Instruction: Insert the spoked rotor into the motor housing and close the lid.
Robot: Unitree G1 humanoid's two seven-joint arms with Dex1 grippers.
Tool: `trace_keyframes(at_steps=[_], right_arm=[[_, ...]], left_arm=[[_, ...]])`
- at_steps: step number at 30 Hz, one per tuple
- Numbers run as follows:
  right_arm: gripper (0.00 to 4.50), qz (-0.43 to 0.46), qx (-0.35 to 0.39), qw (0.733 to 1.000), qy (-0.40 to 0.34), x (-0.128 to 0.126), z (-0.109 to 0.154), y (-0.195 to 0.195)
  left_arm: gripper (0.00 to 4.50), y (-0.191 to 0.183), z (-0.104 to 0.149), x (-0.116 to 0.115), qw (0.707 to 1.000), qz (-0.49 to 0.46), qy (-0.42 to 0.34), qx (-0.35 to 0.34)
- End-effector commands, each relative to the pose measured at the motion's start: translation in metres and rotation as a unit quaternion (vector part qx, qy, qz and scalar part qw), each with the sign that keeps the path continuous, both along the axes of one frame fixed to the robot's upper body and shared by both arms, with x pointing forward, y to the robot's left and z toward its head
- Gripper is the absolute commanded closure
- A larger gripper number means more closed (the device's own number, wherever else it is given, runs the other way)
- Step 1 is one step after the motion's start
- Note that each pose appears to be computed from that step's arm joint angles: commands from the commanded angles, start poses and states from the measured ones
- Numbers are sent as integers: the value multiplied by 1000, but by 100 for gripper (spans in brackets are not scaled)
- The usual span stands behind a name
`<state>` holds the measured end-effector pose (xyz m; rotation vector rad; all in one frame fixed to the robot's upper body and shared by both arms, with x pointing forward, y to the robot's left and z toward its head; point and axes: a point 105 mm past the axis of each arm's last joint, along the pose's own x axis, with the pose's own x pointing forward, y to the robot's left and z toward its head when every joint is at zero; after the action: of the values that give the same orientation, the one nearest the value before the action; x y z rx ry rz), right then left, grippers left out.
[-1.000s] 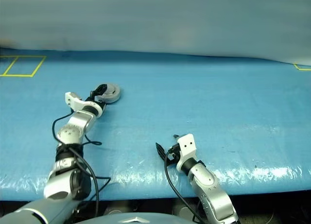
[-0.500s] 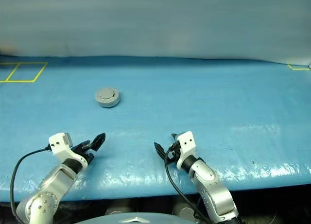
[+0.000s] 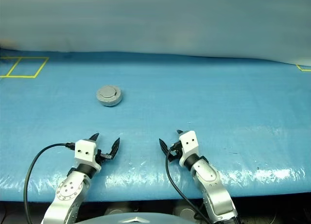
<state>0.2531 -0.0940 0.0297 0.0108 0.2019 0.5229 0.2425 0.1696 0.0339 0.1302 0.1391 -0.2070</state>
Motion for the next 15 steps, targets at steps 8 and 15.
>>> trace_keyframes(at_steps=[8,15], right_arm=[[295,-27,5,999,-24,1,12,-3],[450,-29,3,999,-24,4,13,-1]], left_arm=[[232,-1,9,8,1000,-7,-17,-4],[448,-2,8,9,1000,-4,-14,-18]])
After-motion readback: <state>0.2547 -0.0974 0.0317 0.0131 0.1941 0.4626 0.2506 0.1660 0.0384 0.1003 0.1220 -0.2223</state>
